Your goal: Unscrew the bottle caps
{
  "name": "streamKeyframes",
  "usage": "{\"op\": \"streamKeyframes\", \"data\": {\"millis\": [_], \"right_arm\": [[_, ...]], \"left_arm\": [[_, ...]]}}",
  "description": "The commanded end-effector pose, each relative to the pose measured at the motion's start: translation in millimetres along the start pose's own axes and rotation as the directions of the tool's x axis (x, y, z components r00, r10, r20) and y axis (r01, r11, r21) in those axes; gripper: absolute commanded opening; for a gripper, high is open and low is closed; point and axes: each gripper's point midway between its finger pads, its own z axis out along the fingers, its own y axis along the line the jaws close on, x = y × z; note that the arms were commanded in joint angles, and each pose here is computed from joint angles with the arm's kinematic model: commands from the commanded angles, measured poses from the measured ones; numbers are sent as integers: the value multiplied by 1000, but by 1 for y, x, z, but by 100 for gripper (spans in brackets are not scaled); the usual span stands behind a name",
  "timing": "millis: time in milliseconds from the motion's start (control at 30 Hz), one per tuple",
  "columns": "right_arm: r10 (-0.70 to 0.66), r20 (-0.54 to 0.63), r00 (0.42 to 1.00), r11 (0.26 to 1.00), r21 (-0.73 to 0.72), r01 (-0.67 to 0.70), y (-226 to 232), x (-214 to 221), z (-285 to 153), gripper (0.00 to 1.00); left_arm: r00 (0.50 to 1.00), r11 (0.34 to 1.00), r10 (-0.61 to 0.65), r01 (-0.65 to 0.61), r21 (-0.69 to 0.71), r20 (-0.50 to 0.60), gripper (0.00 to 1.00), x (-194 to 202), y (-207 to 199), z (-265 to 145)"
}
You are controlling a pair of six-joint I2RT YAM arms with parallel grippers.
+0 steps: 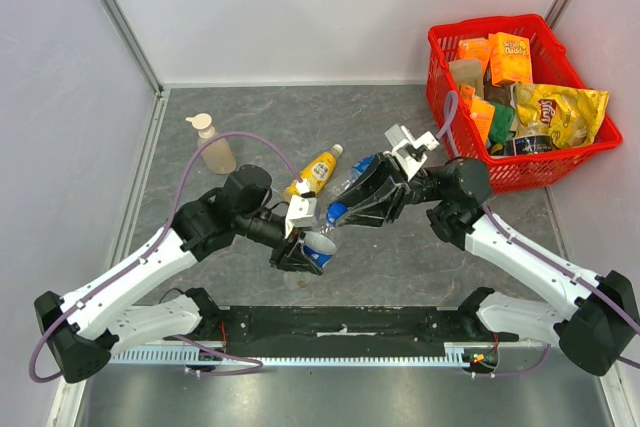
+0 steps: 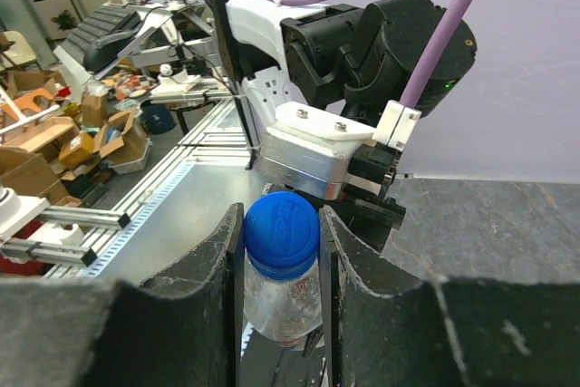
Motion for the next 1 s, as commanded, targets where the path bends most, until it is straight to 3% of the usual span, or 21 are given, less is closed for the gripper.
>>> {"op": "streamKeyframes", "data": {"millis": [0, 167, 333, 500, 633, 833, 967], "right_arm": [[-136, 107, 985, 986, 109, 124, 0, -39, 3, 0], [-167, 158, 973, 946, 304, 113, -17, -58, -10, 0], [-179, 213, 961, 916, 393, 83, -22, -71, -20, 0], [-167, 185, 969, 858, 512, 50, -44, -64, -32, 0], [-134, 157, 978, 768, 640, 2, -69, -52, -49, 0], [-91, 108, 990, 616, 787, -29, -95, -23, -82, 0], [-58, 58, 997, 530, 848, -19, -107, 6, -104, 0]], "left_arm": [[994, 995, -87, 84, -51, -64, 16, 21, 9, 2], [992, 991, -100, 92, -102, -73, 14, 23, 17, 1], [991, 986, -110, 99, -132, -75, 14, 25, 23, 1], [992, 983, -104, 92, -161, -70, 14, 24, 25, -2], [993, 973, -101, 86, -215, -60, 15, 23, 31, -6], [987, 853, -158, 128, -506, -17, 17, 27, 75, -27], [972, 762, -221, 223, -608, 81, 17, 25, 92, -35]]}}
